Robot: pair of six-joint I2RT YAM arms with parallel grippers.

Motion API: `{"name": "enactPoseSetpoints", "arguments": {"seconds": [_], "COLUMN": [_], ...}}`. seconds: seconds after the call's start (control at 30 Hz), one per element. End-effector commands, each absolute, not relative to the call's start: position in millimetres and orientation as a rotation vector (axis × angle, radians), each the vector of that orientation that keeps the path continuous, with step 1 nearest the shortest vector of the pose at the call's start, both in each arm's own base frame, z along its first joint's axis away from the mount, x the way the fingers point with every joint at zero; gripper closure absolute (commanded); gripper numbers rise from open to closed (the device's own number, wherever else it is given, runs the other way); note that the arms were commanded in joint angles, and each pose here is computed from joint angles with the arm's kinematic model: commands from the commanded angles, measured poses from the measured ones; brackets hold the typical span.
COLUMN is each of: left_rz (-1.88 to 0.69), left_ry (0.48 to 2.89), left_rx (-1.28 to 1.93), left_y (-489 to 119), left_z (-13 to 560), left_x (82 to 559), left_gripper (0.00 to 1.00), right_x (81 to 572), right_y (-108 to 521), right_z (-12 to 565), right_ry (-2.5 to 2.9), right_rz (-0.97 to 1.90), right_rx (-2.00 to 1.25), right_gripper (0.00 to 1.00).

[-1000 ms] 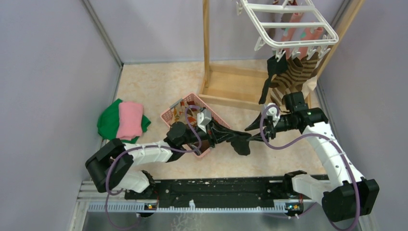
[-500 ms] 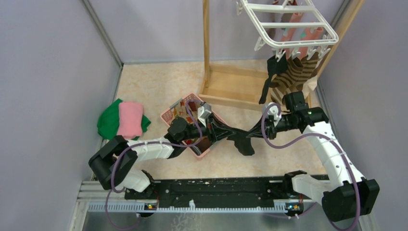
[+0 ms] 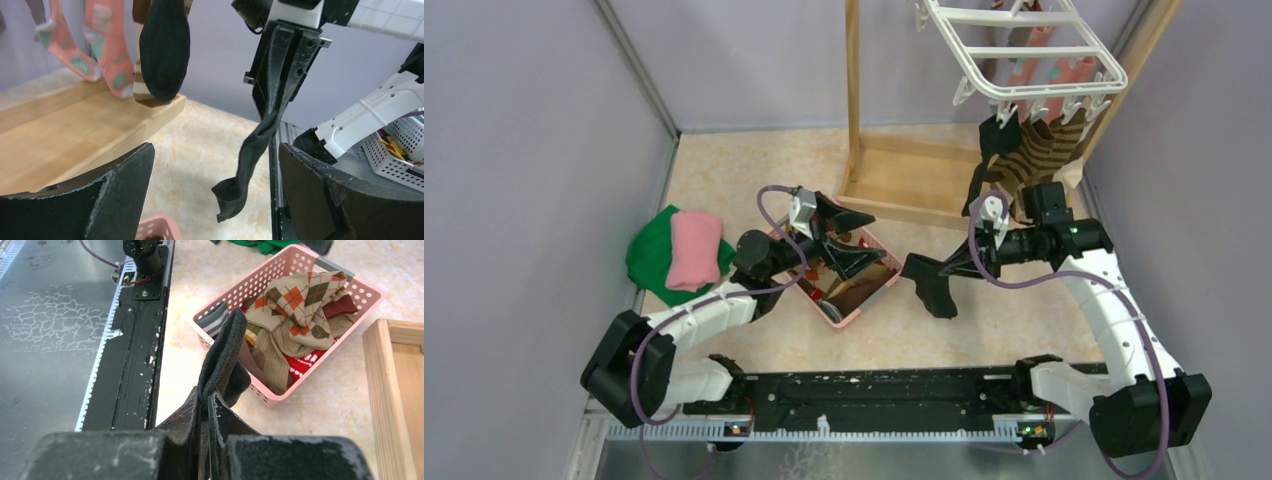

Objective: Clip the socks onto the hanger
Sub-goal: Pick up the sock from the bin.

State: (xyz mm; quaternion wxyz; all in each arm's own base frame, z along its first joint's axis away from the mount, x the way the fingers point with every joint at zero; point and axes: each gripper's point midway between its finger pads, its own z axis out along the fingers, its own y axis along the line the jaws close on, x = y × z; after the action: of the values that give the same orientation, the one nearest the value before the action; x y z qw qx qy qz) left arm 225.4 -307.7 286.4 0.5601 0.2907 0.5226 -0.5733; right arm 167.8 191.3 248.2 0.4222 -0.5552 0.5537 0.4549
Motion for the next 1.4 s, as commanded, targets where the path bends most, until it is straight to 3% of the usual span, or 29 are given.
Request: {"name": "enactPoseSetpoints", "arguments": {"seconds": [0.0,0.23,0.3,0.37,0.63,0.73,0.8,0.93,1.0,1.03,1.1,1.17,1.23,1.3,1.37], "left_rz": [-1.292,-1.340,-1.356,-1.355,-1.318,-1.315,-1.327,-1.355,-1.360,-1.353,-1.337,-1.348,-1.367,-1.387,-1.399], "left_ry": [1.118,1.004,0.961,0.958,0.905,0.921,0.935,0.946,0.950,0.957,0.966,0.958,0.930,0.877,0.845], "left_rx": [0.715,1.011,1.109,1.138,1.213,1.207,1.214,1.214,1.204,1.189,1.142,1.091,1.035,0.994,0.959], "left_y": [-304,-327,-333,-339,-376,-389,-395,-399,-399,-398,-393,-386,-377,-367,-360], "left_z": [327,331,319,309,303,303,301,304,310,316,330,346,367,391,410], "left_x": [226,211,206,209,200,201,201,201,202,205,212,214,215,213,211], "left_gripper": [0.01,0.01,0.06,0.10,0.11,0.17,0.27,0.62,0.91,1.00,1.00,1.00,1.00,1.00,1.00], "right_x": [184,189,186,183,179,178,178,179,182,183,186,190,193,195,197], "right_y": [187,182,183,184,185,185,186,187,188,188,190,191,192,192,192], "right_z": [274,282,282,282,281,282,285,293,300,304,315,328,342,357,373], "right_ry": [1.361,1.370,1.348,1.328,1.292,1.283,1.273,1.260,1.247,1.243,1.222,1.200,1.176,1.143,1.128], "right_rz": [1.083,1.080,1.082,1.093,1.109,1.113,1.112,1.124,1.126,1.129,1.131,1.132,1.125,1.105,1.092], "right_rx": [-1.348,-1.308,-1.320,-1.328,-1.336,-1.336,-1.337,-1.329,-1.323,-1.321,-1.318,-1.315,-1.315,-1.324,-1.324], "right_gripper": [1.00,1.00,1.00,1.00,1.00,1.00,1.00,1.00,1.00,1.00,0.98,0.87,0.63,0.47,0.41]}}
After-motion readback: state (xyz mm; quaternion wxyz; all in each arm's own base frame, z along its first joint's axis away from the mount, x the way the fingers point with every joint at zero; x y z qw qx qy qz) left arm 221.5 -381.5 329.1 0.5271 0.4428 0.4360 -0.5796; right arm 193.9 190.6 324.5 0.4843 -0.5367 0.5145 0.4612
